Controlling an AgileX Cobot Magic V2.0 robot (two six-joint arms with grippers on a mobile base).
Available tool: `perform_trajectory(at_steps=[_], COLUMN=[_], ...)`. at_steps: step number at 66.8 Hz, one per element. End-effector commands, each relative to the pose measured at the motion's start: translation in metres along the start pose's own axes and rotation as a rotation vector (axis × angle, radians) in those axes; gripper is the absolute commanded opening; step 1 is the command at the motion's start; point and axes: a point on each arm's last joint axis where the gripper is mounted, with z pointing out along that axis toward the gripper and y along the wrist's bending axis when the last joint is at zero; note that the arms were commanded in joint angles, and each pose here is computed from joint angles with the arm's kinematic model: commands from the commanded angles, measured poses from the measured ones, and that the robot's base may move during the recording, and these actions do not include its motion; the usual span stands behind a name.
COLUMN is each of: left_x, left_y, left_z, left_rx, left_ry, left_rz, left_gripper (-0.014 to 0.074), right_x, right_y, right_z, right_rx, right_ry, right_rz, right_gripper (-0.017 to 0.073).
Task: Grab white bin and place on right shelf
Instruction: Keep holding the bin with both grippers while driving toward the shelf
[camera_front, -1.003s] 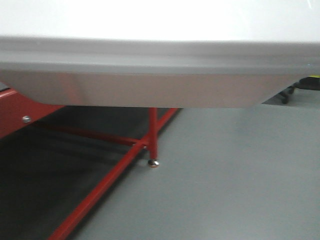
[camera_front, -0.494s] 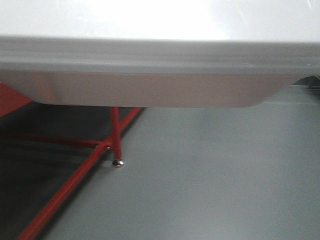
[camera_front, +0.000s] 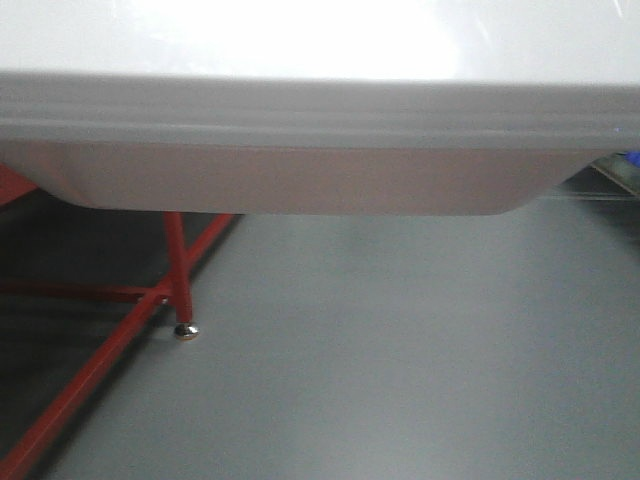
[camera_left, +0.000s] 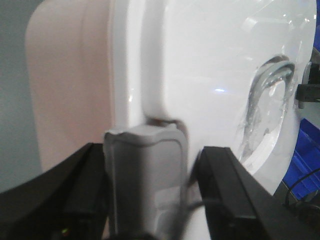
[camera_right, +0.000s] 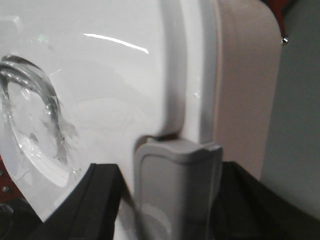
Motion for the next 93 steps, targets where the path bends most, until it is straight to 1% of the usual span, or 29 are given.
perform_trajectory(at_steps=[1, 93], left_x=[-0.0057, -0.0057], left_y=[-0.0313, -0.0313], left_z=[-0.0069, -0.0069], left_rx=[0.253, 0.253], left_ry=[-0.012, -0.012], left_rz=[-0.004, -0.004], left_gripper=[0.0240, 0.0240], right_x=[-0.0075, -0.0075], right_y=[0.0267, 0.0267], right_z=[-0.0063, -0.0063], right_rx=[-0.206, -0.206], right_ry=[-0.043, -0.043], right_rz=[0.009, 0.009], right_gripper=[0.0335, 0.0335])
